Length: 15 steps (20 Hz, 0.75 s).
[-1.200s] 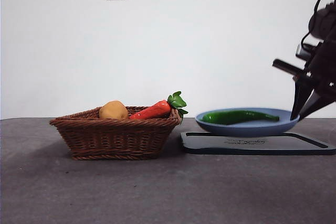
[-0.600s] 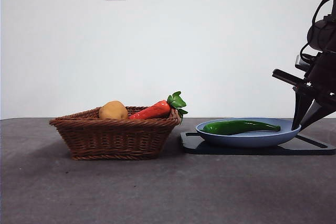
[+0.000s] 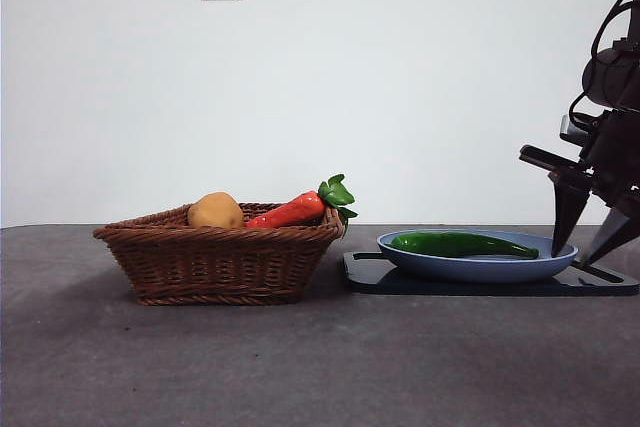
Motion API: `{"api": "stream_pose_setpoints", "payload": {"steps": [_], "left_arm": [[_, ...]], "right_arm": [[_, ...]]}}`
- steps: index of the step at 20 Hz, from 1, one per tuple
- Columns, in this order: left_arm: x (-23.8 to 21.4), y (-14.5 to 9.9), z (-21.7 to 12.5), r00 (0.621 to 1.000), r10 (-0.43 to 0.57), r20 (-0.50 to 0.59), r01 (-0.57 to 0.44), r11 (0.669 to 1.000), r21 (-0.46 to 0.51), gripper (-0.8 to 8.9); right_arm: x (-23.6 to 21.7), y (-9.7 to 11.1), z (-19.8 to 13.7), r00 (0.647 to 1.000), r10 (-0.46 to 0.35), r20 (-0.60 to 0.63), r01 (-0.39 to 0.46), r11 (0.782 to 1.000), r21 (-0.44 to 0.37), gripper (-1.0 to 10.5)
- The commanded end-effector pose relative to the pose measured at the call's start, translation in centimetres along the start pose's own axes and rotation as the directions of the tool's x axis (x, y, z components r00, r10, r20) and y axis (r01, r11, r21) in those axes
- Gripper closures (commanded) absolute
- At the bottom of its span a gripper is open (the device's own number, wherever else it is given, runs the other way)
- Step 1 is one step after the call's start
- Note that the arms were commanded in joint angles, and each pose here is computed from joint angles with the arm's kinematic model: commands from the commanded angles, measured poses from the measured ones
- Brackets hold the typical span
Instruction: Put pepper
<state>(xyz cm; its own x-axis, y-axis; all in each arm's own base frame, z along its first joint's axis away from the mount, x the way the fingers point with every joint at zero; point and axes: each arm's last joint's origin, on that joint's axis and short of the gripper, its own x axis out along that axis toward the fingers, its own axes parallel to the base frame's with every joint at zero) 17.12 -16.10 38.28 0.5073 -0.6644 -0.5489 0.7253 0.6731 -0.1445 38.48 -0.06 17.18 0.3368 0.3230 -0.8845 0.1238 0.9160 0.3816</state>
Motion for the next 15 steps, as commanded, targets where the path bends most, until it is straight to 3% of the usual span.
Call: {"api": "stream_pose_setpoints", "payload": {"steps": [1,6,8,12,15], "left_arm": [[-0.1,-0.3,0.5,1.000,-0.015,0.020,0.015,1.000,0.002,5.66],[-0.1,-0.3,0.4,1.000,-0.015,0.011,0.015,1.000,0.001,5.66],[-0.1,-0.3,0.4,1.000,-0.015,0.011,0.015,1.000,0.005,5.67],[-0.1,-0.3,0.4,1.000,-0.015,0.011,0.015,1.000,0.005,5.68],[-0.1,-0.3,0.4,1.000,-0.015,0.009,0.015,1.000,0.024,5.68]], "right_arm": [[-1.3,0.4,0.5,0.999,0.003,0.043,-0.002,1.000,-0.021,7.5],[-9.4,2.8,-0.5,0.980,0.046,0.195,-0.028,0.995,-0.091,7.5],[-13.2,4.2,-2.3,0.973,0.060,0.222,-0.023,0.985,-0.169,7.5],[-18.8,7.9,-8.2,0.982,0.103,0.161,-0.044,0.941,-0.334,7.5],[-21.6,10.1,-12.8,0.985,0.146,0.094,-0.088,0.888,-0.452,7.5]]}}
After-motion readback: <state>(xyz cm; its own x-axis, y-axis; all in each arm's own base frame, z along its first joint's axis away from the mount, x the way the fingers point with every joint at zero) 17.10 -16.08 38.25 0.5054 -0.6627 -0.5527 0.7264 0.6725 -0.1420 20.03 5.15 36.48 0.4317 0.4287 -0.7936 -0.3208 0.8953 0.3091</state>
